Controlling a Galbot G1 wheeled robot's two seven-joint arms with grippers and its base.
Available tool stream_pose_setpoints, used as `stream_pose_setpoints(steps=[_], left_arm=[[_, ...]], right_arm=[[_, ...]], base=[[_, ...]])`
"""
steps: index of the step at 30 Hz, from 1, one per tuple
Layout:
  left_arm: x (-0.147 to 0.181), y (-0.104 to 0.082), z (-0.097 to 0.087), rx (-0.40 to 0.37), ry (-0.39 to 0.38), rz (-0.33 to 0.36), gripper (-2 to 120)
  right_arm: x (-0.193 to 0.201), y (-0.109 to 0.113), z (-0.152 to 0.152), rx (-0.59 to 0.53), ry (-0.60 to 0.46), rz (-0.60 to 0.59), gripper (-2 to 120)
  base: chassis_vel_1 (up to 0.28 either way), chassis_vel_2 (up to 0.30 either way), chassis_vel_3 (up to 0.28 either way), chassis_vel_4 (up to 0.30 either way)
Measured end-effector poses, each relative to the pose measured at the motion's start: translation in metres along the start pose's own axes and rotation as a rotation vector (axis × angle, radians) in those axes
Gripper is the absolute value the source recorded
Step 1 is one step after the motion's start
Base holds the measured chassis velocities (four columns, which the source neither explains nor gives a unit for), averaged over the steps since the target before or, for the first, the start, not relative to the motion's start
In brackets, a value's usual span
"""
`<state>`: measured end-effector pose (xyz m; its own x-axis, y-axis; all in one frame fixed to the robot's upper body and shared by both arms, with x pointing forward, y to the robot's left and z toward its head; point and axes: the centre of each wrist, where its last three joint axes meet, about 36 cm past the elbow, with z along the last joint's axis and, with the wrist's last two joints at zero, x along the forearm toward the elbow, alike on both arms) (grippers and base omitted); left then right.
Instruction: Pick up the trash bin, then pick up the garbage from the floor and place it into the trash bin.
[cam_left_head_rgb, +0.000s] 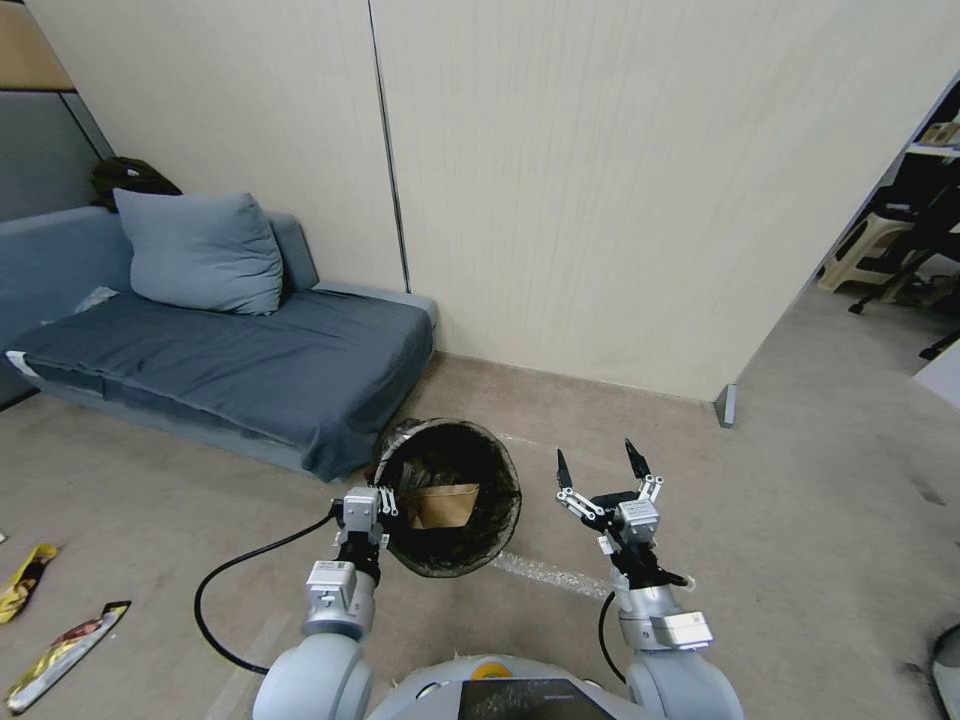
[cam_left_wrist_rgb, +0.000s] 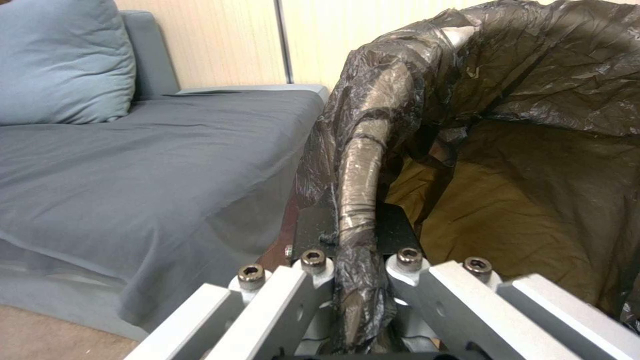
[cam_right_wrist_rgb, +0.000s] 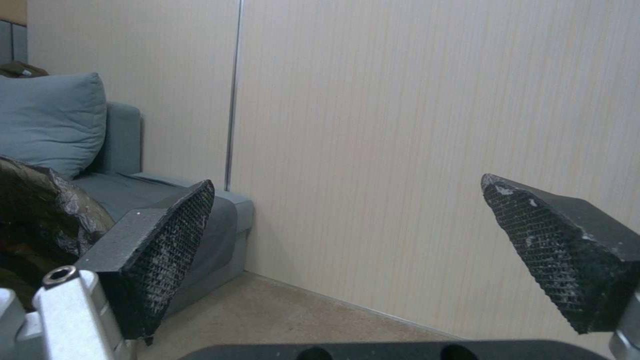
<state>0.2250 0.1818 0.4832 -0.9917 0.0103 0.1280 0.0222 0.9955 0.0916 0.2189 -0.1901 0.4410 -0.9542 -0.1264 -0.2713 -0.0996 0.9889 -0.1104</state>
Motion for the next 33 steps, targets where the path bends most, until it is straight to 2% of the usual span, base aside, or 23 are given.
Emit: stream_pose_setpoints(steps=[14, 33], left_arm=[[0.001, 0.0, -0.0019, 0.003, -0.001, 0.004, 1], [0.0025, -0.0006, -0.0013, 0.001, 0.007, 0.011, 1]], right_arm=[[-0.0014, -0.0012, 0.0021, -0.002, -0.001, 0.004, 100], [-0.0058, -0.0019, 0.0039, -0.011, -0.005, 0.007, 100]], base=[[0.055, 0.059, 0.067, 0.064], [0.12, 0.124, 0.118, 0.118]])
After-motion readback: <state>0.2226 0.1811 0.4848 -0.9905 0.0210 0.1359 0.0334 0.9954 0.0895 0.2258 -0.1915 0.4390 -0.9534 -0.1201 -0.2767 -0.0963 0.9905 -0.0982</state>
